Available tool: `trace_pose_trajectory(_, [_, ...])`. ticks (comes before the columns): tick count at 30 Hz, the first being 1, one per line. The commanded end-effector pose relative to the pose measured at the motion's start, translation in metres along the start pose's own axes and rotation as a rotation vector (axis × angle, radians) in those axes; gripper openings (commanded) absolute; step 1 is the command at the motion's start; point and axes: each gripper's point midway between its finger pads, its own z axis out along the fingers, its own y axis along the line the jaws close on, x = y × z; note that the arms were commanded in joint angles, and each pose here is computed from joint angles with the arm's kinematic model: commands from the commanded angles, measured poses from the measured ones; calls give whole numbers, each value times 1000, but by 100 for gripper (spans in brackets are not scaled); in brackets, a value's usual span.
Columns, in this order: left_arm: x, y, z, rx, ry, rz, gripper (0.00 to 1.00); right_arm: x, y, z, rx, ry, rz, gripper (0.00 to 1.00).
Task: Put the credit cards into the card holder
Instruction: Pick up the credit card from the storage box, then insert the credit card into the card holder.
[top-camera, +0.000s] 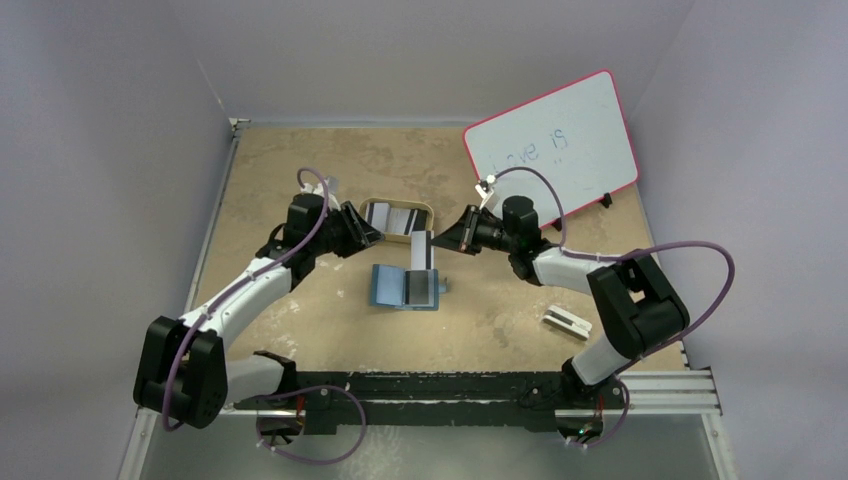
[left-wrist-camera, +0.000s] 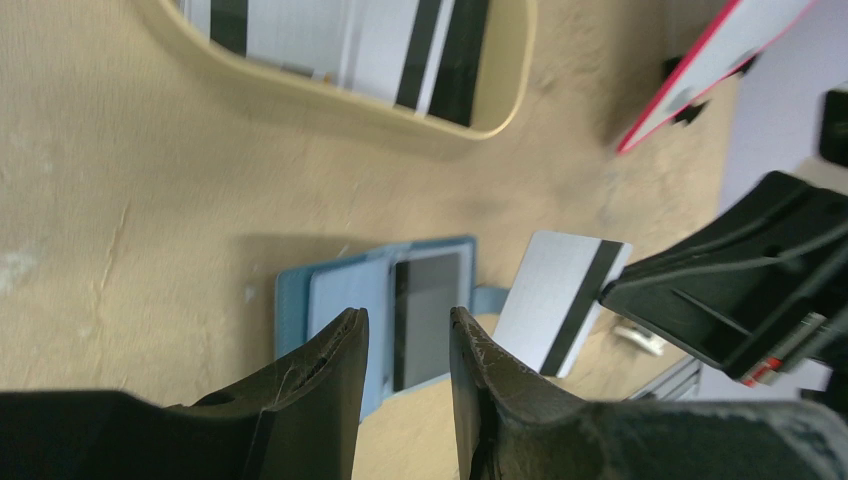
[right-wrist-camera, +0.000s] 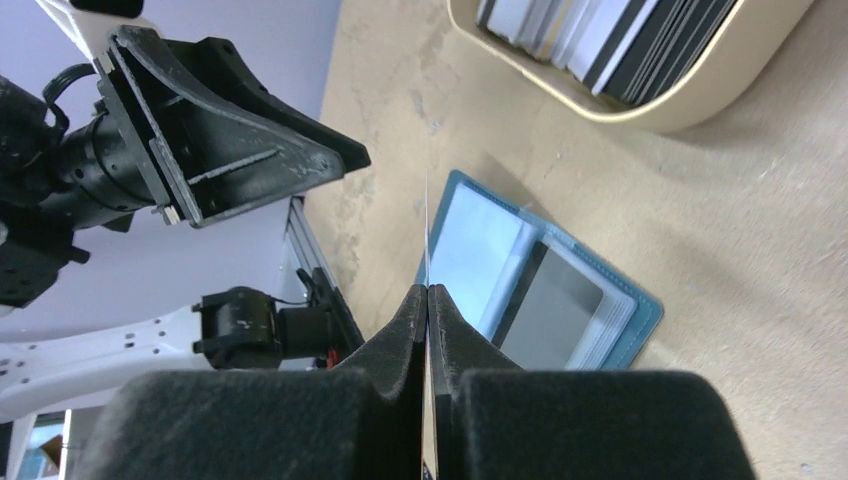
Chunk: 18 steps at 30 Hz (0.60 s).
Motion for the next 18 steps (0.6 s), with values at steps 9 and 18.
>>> trace_pose_trajectory(9, [41,42,5,-221,23,137,32,39,-16,24,86,47,18,0])
trace_pose_trajectory(18, [52,56,3,-249,28,111,22,50,-34,32,113,70,62,0])
